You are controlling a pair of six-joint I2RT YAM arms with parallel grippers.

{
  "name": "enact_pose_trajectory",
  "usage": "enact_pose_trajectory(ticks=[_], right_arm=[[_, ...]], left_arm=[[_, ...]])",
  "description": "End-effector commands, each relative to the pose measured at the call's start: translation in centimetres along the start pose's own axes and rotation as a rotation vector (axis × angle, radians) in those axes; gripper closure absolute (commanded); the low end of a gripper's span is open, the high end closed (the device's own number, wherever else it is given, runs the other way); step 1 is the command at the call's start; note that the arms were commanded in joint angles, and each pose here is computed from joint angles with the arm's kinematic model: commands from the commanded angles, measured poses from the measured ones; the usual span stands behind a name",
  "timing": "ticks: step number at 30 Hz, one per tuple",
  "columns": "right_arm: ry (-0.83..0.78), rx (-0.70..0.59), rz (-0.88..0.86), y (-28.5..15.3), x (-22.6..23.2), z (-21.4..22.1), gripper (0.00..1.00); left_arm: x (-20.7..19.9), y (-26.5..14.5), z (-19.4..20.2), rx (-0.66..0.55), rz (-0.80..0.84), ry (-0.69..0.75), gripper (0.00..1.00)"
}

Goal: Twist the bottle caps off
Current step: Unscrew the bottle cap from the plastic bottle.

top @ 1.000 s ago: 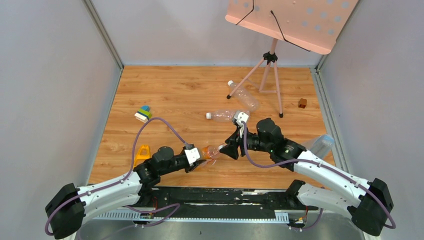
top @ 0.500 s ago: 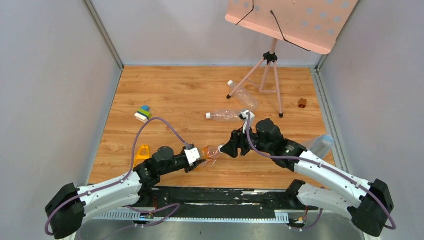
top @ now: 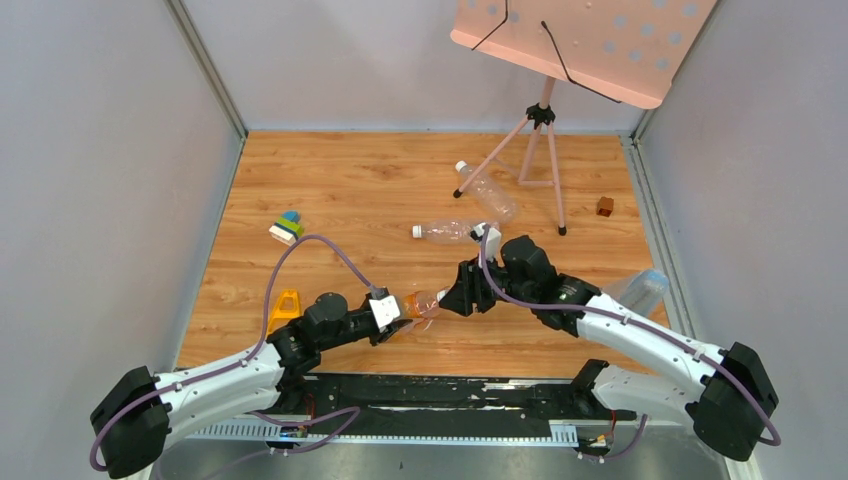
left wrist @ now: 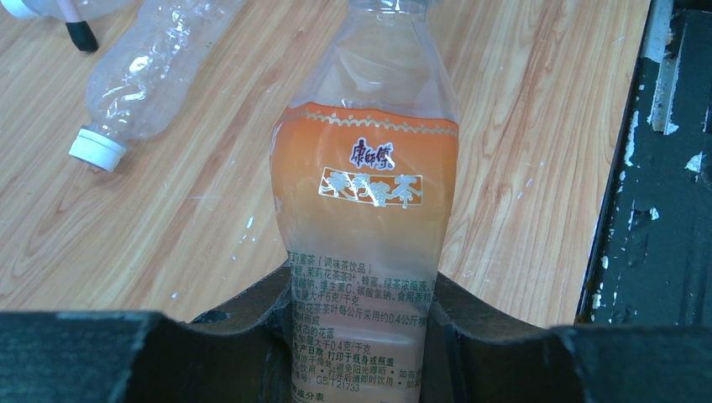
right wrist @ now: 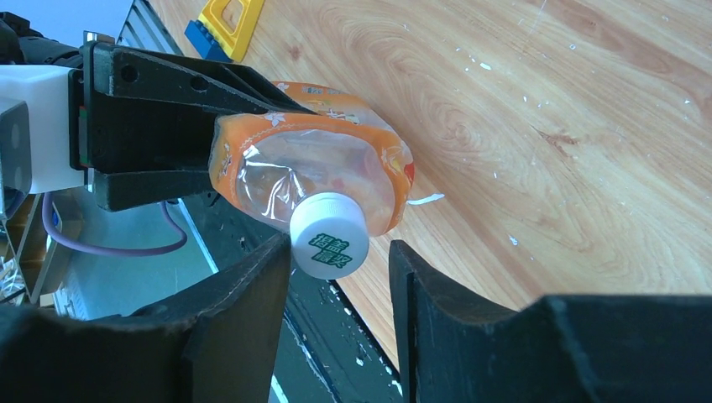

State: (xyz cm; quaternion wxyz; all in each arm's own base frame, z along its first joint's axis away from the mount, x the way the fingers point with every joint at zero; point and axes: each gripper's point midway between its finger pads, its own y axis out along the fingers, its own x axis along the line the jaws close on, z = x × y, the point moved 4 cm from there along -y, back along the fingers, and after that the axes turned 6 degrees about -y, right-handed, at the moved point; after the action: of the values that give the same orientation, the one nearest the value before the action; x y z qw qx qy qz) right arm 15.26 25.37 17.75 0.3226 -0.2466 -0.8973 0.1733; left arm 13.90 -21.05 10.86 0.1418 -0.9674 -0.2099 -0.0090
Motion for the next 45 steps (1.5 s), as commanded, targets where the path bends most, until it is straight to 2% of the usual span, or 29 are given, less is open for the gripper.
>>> enact_pose_trajectory(ticks=[1,8,15,16,17,19,25,30,32,34,37,41,43,45], right_arm=[[-0.005,-0.092,-0.044,-0.6,1.2,-2.9,0.5],[0.024,-0.079,-0.064,-0.1,1.1,-2.8,0.52],[-0.002,-0.077,-0.122,0.2,1.7,-2.8,0.79],[-0.026,-0.074,-0.132,0.2,1.7,-2.8,0.89],[-0.065,-0.073,-0.144,0.1,1.8,-2.8,0.96],[-0.193,-0.079,-0.182,0.0,1.9,-2.7,1.0],[-0.568,-0.117,-0.269,-0.1,1.9,-3.1,0.98],[-0.883,-0.135,-0.43,-0.4,2.7,-2.4,1.0],[-1.047,-0.164,-0.43,-0.4,2.0,-1.8,1.0],[-1.167,-0.182,-0.353,-0.2,0.6,-1.7,1.0],[-1.227,-0.19,-0.265,-0.1,-0.5,-2.0,1.0],[-1.261,-0.21,-0.313,-0.4,0.0,-1.5,0.97],[-1.207,-0.218,-0.38,-0.7,0.9,-1.0,0.89],[-1.14,-0.248,-0.401,-0.9,1.6,-1.2,0.7]], left_arm=[[0.0,0.2,-1.8,-0.067,0.01,0.013,1.0],[0.0,0.2,-1.8,-0.065,0.009,0.014,1.0],[0.0,0.2,-1.8,-0.064,0.011,0.013,1.0],[0.0,0.2,-1.8,-0.064,0.011,0.013,1.0],[0.0,0.2,-1.8,-0.065,0.011,0.014,1.0],[0.0,0.2,-1.8,-0.064,0.011,0.013,1.0],[0.0,0.2,-1.8,-0.063,0.009,0.013,1.0],[0.0,0.2,-1.7,-0.061,0.009,0.013,1.0],[0.0,0.2,-1.7,-0.059,0.009,0.013,1.0],[0.1,0.2,-1.7,-0.058,0.006,0.014,1.0],[0.1,0.2,-1.7,-0.058,0.004,0.014,1.0],[0.1,0.3,-1.7,-0.055,0.007,0.014,1.0],[0.1,0.4,-1.6,-0.05,0.009,0.012,1.0],[0.0,0.4,-1.6,-0.048,0.011,0.011,1.0]])
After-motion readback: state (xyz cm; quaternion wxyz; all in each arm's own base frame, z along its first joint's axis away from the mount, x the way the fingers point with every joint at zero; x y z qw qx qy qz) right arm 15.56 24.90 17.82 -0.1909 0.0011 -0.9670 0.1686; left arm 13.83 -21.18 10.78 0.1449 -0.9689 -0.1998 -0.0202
